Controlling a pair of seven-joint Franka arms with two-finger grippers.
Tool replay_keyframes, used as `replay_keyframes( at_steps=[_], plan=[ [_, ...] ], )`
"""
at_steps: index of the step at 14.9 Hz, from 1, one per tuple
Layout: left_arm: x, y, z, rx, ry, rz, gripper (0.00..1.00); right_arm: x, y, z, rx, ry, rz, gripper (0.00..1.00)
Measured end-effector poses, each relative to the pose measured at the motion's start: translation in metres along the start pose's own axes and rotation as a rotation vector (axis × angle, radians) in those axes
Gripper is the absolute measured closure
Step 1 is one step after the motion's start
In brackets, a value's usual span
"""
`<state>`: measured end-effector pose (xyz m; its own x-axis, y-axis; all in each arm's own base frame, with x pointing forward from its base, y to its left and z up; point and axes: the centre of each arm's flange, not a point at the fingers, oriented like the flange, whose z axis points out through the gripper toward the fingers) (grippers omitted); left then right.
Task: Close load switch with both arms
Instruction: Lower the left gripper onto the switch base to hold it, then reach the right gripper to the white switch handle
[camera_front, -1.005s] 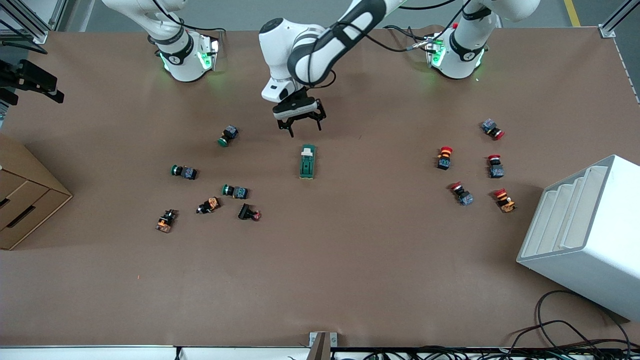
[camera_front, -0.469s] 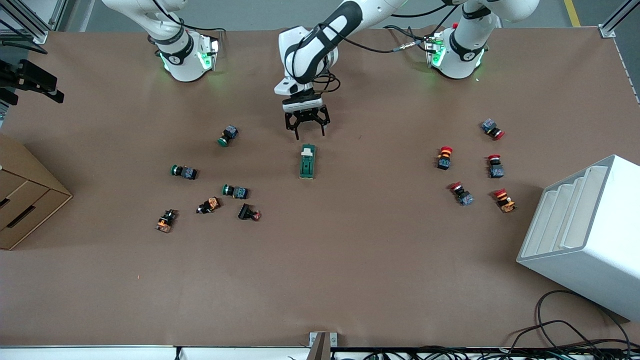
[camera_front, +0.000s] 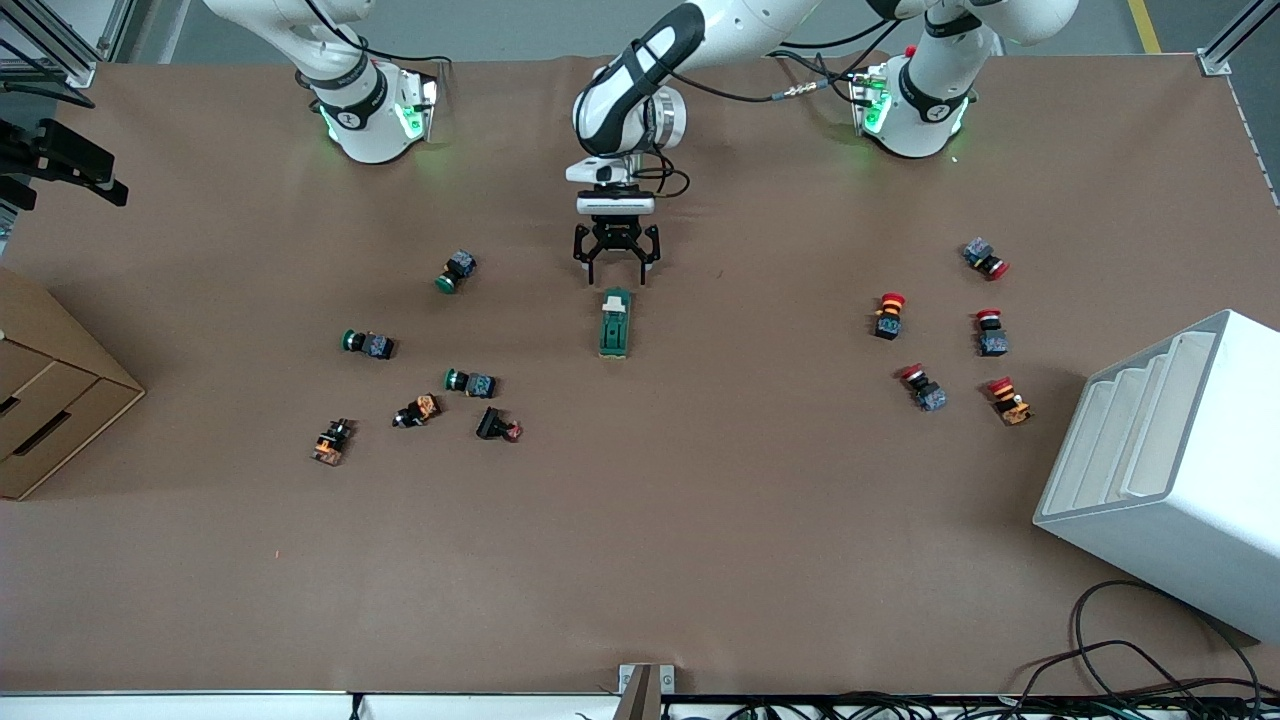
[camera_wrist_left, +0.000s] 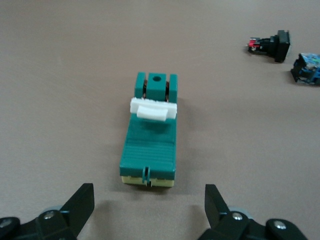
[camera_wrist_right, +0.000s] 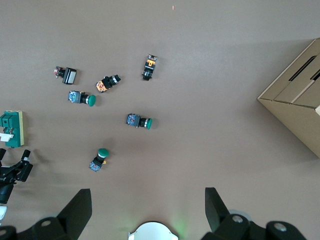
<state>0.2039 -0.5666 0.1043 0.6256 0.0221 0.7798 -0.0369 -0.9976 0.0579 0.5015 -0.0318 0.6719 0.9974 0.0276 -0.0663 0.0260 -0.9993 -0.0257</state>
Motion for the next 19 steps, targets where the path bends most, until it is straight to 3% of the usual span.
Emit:
replay_keyframes(
  at_steps=[3, 7, 15, 19],
  plan=[
    [-0.003, -0.007, 0.008, -0.021, 0.065, 0.047, 0.02, 0.0, 0.001, -0.005, -0.001, 0.013, 0.001, 0.0],
    [-0.009, -0.015, 0.016, 0.012, 0.131, 0.079, 0.02, 0.009, 0.003, 0.002, -0.001, 0.009, 0.005, 0.0],
    [-0.022, -0.014, 0.01, 0.018, 0.17, 0.108, 0.01, 0.091, 0.009, 0.103, -0.004, -0.057, 0.016, 0.0],
    [-0.022, -0.014, 0.01, 0.018, 0.17, 0.108, 0.01, 0.097, -0.038, 0.116, -0.016, -0.049, 0.254, 0.0]
  ],
)
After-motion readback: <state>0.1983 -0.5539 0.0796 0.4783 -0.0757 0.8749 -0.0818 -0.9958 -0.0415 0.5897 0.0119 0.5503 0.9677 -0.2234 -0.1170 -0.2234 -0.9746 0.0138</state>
